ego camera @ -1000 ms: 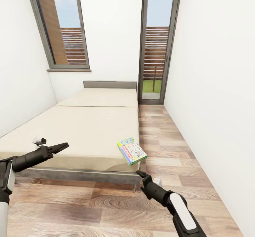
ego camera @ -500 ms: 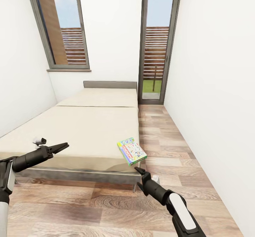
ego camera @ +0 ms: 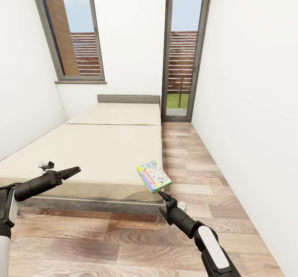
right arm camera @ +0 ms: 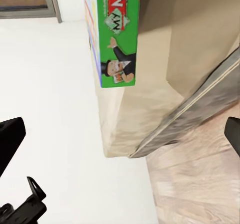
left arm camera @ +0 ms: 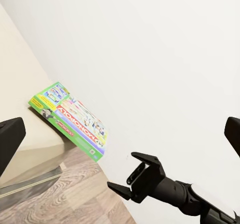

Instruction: Put all the toys in the child's room - the three board games (two on the bed and one on the table), the two jigsaw puzzles on the table, and the tennis ball on the table - inside the toy box on the table in the child's room.

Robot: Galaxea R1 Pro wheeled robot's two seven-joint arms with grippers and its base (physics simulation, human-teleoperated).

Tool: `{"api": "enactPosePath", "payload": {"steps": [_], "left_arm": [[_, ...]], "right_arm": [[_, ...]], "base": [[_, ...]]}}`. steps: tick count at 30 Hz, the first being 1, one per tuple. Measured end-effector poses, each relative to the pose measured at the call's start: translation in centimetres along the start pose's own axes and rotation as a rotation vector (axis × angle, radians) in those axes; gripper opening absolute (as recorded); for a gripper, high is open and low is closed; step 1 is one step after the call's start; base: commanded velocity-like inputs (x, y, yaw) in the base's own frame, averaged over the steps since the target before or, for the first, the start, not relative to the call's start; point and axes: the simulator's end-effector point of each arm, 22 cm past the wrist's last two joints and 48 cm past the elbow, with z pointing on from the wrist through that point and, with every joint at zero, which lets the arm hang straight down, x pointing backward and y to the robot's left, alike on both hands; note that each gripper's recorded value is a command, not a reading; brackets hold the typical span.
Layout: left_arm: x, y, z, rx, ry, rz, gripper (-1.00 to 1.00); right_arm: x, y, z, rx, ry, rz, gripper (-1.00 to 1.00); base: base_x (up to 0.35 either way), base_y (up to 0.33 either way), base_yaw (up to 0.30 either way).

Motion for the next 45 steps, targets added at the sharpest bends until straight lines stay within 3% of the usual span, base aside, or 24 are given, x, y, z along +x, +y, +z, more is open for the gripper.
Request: {"api": "enactPosePath", "payload": {"steps": [45], "left_arm": [[0.00,-0.01,0.00,0.000,0.000,0.000,1.00]], "right_arm": [[-0.37,0.14,-0.13,-0.011,-0.010,0.000,1.00]], "base": [[0.066,0.013,0.000]]}}
